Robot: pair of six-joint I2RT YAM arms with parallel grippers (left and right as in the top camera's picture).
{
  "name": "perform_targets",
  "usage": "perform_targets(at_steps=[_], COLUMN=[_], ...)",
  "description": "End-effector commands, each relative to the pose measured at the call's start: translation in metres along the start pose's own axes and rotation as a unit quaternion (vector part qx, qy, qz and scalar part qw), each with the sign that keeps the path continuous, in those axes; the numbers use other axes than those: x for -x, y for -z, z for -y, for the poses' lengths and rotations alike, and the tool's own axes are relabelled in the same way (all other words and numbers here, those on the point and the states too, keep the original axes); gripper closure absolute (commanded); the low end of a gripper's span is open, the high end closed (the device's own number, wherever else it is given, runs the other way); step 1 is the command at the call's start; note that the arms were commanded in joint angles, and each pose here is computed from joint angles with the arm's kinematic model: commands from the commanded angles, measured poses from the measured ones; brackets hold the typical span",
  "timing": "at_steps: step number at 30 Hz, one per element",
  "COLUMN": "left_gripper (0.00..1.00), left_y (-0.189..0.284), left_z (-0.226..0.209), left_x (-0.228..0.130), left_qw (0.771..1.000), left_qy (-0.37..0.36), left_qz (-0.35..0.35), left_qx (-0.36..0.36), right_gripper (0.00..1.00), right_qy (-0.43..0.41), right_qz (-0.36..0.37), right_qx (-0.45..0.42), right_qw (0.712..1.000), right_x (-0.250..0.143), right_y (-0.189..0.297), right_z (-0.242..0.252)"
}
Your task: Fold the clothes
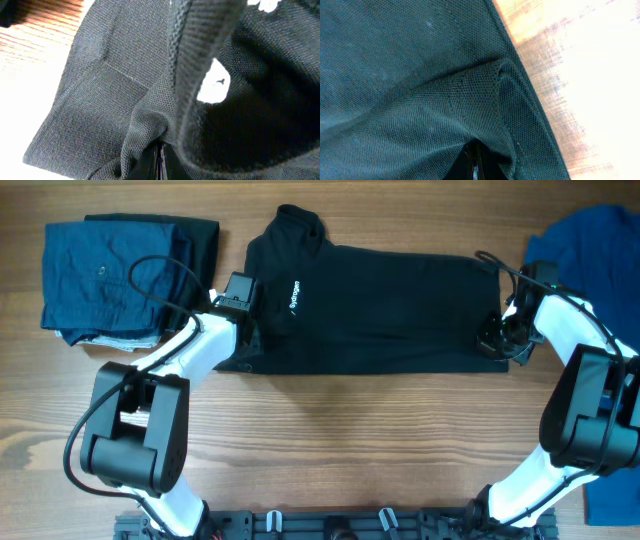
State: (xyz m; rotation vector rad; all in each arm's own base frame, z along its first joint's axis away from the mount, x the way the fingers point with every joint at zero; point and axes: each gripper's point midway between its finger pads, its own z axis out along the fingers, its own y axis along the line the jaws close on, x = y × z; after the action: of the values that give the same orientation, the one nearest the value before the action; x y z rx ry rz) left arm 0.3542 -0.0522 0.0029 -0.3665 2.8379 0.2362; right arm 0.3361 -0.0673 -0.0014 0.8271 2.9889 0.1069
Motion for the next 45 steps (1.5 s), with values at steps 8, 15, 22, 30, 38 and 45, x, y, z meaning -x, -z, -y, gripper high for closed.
perform_targets(at_steps=[8,15,22,30,38,45], left_gripper=[0.84,0.83,0.48,0.37,0.12,0.03], left_y=[0.061,0.072,0.073,0.073,0.073,0.072], left_z=[0.021,0.028,0.029,0.029,0.029,0.029], left_x=[0.045,0.048,0.052,0.052,0.051,0.051], left_qw=[0.993,0.989,0.988,0.988,0.988,0.988], left_qy=[0.029,0.032,0.033,0.034,0.033,0.033], left_qz=[0.049,0.056,0.063,0.063,0.062,0.061], left_qx=[-0.107,-0.134,-0.137,-0.137,-0.137,-0.136], right_gripper=[0.92,0.89,0.84,0.52,0.71,0.6], right_qy=[0.055,0.119,0.179,0.27,0.356,0.38], right_qz=[0.025,-0.054,-0.044,0.01,0.041,0.018], right_qx=[0.054,0.103,0.005,0.017,0.02,0.016], right_qw=[0.997,0.986,0.983,0.963,0.933,0.925], right_x=[0.015,-0.032,-0.045,-0.036,-0.023,-0.036], right_y=[0.076,0.082,0.052,0.036,0.037,0.026], right_z=[-0.024,-0.041,-0.036,-0.066,-0.073,-0.065])
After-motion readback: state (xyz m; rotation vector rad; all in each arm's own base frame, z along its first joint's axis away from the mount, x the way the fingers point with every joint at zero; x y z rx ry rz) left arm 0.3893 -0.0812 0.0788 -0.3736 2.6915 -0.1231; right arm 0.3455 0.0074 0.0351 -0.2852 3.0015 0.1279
